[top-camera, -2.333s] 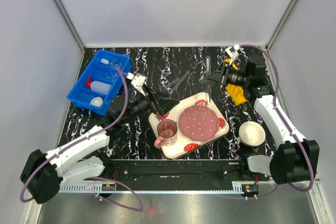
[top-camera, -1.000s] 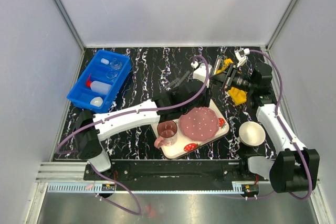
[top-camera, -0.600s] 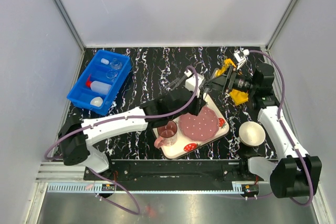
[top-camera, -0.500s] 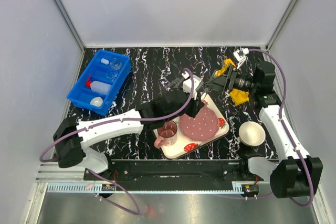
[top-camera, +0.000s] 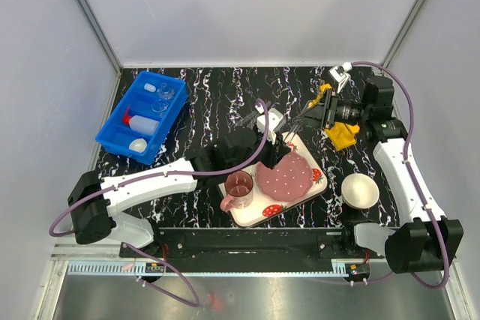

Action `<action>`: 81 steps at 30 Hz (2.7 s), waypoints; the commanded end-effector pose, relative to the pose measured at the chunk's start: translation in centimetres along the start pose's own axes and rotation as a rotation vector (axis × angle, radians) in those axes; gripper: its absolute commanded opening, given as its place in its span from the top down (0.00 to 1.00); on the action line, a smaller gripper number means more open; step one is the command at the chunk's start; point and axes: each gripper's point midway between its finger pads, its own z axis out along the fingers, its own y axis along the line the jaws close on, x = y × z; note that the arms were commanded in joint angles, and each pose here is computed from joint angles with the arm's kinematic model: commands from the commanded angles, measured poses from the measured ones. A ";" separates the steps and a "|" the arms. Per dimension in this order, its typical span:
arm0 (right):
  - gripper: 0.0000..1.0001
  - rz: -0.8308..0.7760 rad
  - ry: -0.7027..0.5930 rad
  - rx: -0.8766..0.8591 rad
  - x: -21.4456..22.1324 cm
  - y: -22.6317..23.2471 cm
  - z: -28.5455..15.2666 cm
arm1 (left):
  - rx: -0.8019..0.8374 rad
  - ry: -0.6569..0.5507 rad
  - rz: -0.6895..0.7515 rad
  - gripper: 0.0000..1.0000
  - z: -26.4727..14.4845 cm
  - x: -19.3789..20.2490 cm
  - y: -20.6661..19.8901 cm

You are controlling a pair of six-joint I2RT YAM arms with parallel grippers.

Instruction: Organize the chemistry lab equipment

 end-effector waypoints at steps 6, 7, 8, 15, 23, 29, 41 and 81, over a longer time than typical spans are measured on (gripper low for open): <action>0.62 -0.106 0.006 0.029 -1.0 0.4 -0.5 | 0.026 -0.039 -0.004 0.80 0.0 -1.8 -0.3; 0.65 -0.111 0.003 0.034 -1.1 0.4 -0.5 | 0.028 -0.036 -0.006 0.79 0.0 -1.8 -0.4; 0.69 -0.125 0.003 0.039 -1.2 0.3 -0.5 | 0.027 -0.037 -0.007 0.79 0.0 -1.8 -0.3; 0.78 -0.208 -0.023 0.074 -2.4 0.4 -0.8 | 0.002 -0.073 -0.047 0.52 -1.1 -3.1 0.3; 0.79 -0.317 -0.105 0.229 -5.8 -2.4 -2.8 | -0.080 -0.169 -0.199 0.10 -5.2 -3.7 6.3; 0.78 -0.425 -0.145 0.388 -8.5 -6.0 -4.5 | -0.222 -0.238 -0.338 0.01 -10.9 -1.9 13.1; 0.78 -0.548 -0.143 0.665 -12.2 -15.8 -6.4 | -0.609 -0.195 -0.414 0.01 -18.8 7.0 19.5; 0.76 -0.609 -0.083 0.838 -13.6 -26.9 -6.2 | -0.626 -0.146 -0.421 0.01 -18.6 8.2 19.8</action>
